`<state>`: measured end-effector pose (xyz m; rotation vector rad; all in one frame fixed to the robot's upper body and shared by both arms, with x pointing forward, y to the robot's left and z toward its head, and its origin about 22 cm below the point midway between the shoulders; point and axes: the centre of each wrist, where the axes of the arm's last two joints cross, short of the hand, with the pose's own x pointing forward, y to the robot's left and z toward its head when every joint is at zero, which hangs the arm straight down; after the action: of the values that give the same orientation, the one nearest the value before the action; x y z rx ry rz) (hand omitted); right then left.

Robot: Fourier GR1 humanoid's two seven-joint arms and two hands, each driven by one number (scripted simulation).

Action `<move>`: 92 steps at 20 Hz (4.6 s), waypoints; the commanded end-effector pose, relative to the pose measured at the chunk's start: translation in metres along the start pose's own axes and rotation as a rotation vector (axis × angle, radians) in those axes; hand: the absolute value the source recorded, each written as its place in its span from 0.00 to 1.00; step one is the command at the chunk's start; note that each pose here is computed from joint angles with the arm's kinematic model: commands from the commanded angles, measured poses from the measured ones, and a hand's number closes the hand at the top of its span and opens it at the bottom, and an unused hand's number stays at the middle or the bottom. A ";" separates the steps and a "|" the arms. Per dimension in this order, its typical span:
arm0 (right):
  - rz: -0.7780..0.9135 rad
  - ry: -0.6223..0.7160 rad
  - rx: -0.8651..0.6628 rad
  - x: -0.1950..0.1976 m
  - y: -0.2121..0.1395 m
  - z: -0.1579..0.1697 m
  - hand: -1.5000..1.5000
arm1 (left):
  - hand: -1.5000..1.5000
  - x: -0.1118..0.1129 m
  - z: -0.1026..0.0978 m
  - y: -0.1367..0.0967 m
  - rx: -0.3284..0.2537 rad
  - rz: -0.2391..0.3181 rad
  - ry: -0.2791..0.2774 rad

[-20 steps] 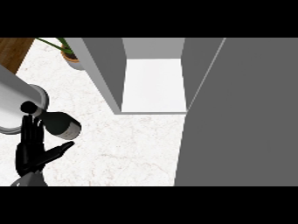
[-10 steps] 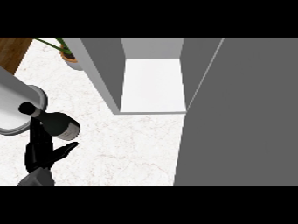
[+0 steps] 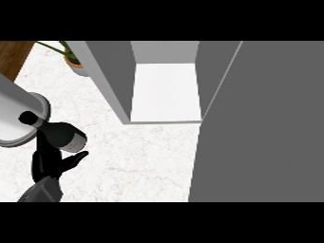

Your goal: Pick up the wine, place it into the cabinet and close the cabinet

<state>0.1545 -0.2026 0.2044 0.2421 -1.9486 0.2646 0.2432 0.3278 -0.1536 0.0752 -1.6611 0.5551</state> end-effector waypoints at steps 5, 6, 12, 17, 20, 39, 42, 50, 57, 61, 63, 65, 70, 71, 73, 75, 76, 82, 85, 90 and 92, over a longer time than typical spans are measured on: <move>-0.038 -0.024 0.018 0.005 -0.005 0.010 0.00 | 0.00 -0.011 -0.003 -0.033 -0.010 0.018 -0.081; -0.041 -0.029 0.030 0.003 0.002 0.019 0.00 | 0.00 0.005 -0.014 -0.008 0.018 0.002 -0.099; -0.021 -0.023 0.044 0.014 0.004 0.018 0.00 | 1.00 0.016 -0.029 -0.008 0.030 0.075 -0.087; -0.060 -0.004 0.038 0.000 0.014 -0.001 0.00 | 1.00 0.013 -0.039 -0.035 -0.013 0.102 -0.071; -0.012 -0.016 0.037 0.006 0.000 0.010 0.00 | 1.00 0.007 -0.022 -0.017 -0.050 0.130 -0.049; -0.025 -0.004 0.014 0.002 -0.012 0.006 0.00 | 1.00 -0.002 0.005 -0.062 -0.333 0.207 0.080; -0.028 0.013 0.004 0.005 0.006 -0.004 0.00 | 1.00 0.002 0.017 -0.078 -0.393 0.194 0.079; -0.025 0.011 0.006 -0.007 -0.010 0.009 0.00 | 1.00 0.026 0.040 -0.138 -0.448 0.201 0.111; -0.025 0.016 0.027 -0.001 -0.001 -0.006 0.00 | 1.00 0.045 0.075 -0.200 -0.425 0.218 0.160; -0.011 0.015 0.015 -0.002 -0.011 0.010 0.00 | 1.00 0.043 0.084 -0.206 -0.365 0.221 0.185; -0.014 0.010 0.027 0.008 -0.008 -0.003 0.00 | 1.00 0.035 0.072 -0.210 -0.355 0.206 0.184; -0.020 0.012 0.012 0.008 -0.012 0.002 0.00 | 1.00 0.013 0.089 -0.205 -0.339 0.220 0.184; -0.019 0.000 0.036 -0.001 0.001 0.000 0.00 | 1.00 0.010 0.074 -0.225 -0.307 0.170 0.192; -0.019 0.011 0.022 -0.004 -0.026 0.001 0.00 | 1.00 0.001 0.078 -0.219 -0.313 0.174 0.191; -0.022 0.021 -0.002 -0.012 -0.028 -0.011 0.00 | 1.00 0.003 0.058 -0.220 -0.312 0.201 0.165; -0.025 0.025 0.014 -0.008 -0.011 -0.003 0.00 | 1.00 0.007 0.069 -0.218 -0.331 0.174 0.187; -0.006 0.013 0.017 -0.009 -0.037 -0.001 0.00 | 1.00 0.016 0.057 -0.227 -0.344 0.198 0.156; -0.018 0.020 0.002 -0.007 -0.030 0.005 0.00 | 1.00 0.013 0.042 -0.248 -0.339 0.182 0.139; -0.023 0.013 0.057 0.001 -0.016 -0.005 0.00 | 1.00 0.013 0.034 -0.266 -0.325 0.177 0.126; -0.032 -0.002 0.010 -0.023 -0.028 0.000 0.00 | 1.00 0.028 0.005 -0.281 -0.298 0.182 0.121; -0.021 0.019 0.021 -0.007 -0.020 -0.022 0.00 | 1.00 0.018 -0.001 -0.263 -0.300 0.192 0.159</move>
<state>0.1714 -0.2219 0.1911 0.2658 -1.9238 0.2712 0.3221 0.0920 -0.0546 -0.3372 -1.6075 0.4183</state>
